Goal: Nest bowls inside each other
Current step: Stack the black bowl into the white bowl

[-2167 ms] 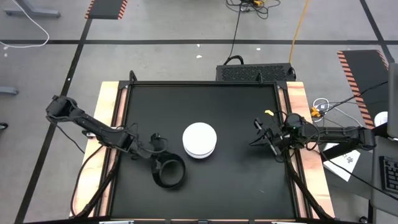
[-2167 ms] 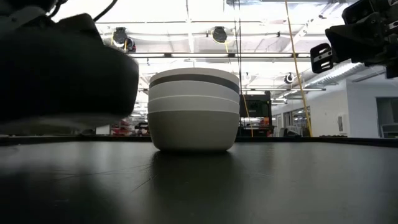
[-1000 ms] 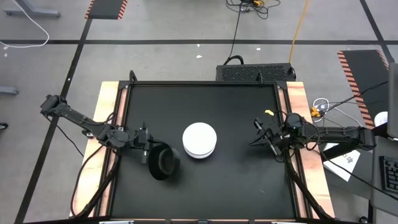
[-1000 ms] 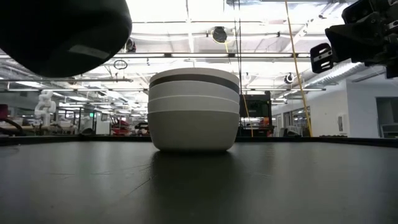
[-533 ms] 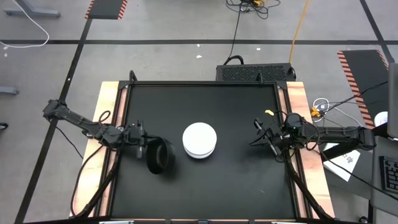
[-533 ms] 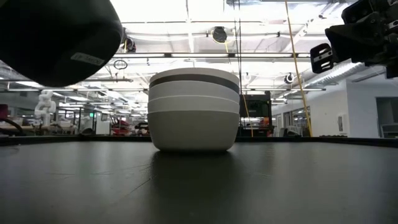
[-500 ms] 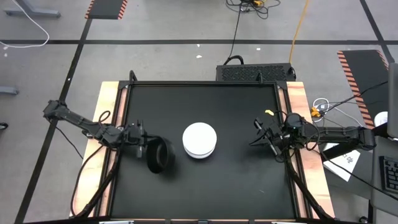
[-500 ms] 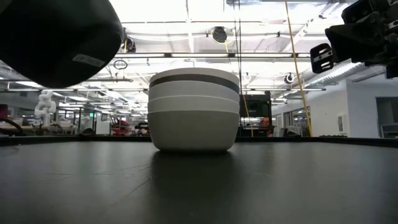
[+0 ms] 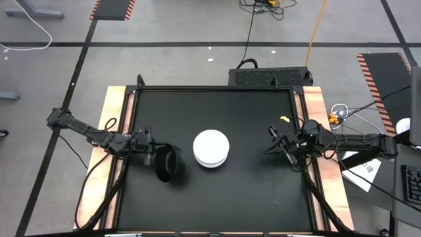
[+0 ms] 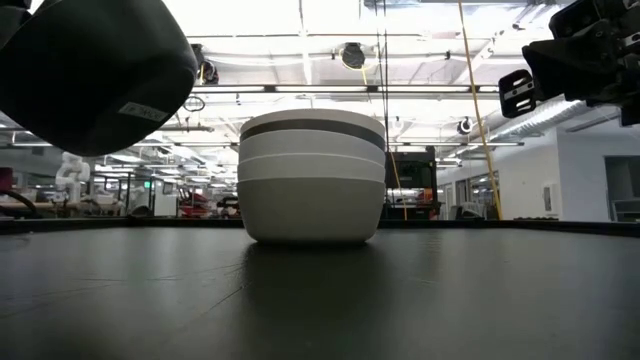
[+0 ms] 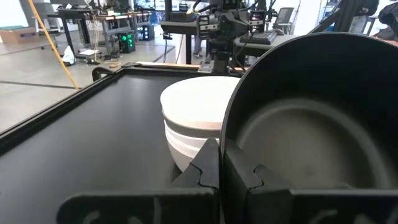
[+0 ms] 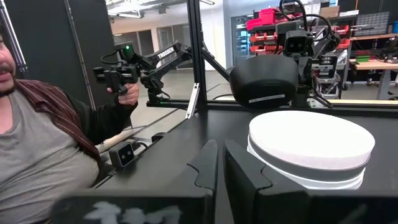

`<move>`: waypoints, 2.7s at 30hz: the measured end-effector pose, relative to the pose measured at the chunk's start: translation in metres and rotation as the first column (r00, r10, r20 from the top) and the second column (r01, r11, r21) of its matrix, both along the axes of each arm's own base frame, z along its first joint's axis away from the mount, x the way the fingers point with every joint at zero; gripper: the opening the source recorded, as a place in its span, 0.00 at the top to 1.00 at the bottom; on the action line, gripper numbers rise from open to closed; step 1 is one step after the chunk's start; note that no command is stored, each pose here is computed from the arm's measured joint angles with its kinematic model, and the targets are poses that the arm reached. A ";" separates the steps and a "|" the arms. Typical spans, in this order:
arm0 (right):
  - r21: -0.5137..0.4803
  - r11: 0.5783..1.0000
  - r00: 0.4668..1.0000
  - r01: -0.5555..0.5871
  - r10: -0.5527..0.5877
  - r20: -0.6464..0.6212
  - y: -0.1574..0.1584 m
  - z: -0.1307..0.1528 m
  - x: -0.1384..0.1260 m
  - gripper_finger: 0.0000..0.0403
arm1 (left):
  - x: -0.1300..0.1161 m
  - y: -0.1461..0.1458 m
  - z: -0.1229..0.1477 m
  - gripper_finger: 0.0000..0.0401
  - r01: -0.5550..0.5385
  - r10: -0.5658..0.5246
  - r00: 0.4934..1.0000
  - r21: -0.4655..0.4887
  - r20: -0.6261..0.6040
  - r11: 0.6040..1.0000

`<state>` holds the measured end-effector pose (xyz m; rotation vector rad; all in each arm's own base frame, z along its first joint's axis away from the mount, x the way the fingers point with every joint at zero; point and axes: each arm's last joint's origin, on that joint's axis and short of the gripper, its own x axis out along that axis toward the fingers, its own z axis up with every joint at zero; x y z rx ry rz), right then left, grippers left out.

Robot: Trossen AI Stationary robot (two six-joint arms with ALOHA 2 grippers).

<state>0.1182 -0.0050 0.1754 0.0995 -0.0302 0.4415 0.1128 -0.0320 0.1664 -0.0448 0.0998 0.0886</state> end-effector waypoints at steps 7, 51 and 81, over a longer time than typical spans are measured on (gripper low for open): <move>0.000 1.000 1.000 0.000 0.000 0.000 0.000 0.000 0.000 0.96 | 0.000 0.000 0.001 1.00 -0.006 0.006 1.000 -0.001 0.006 1.000; -0.017 1.000 1.000 0.000 0.000 0.010 0.000 0.000 0.000 0.96 | 0.179 0.116 0.096 1.00 0.080 -0.110 0.951 -0.113 -0.291 0.990; -0.040 0.999 1.000 -0.002 0.002 -0.001 0.000 -0.002 0.000 0.96 | 0.228 0.120 0.071 1.00 0.055 -0.197 0.766 -0.244 -0.611 0.968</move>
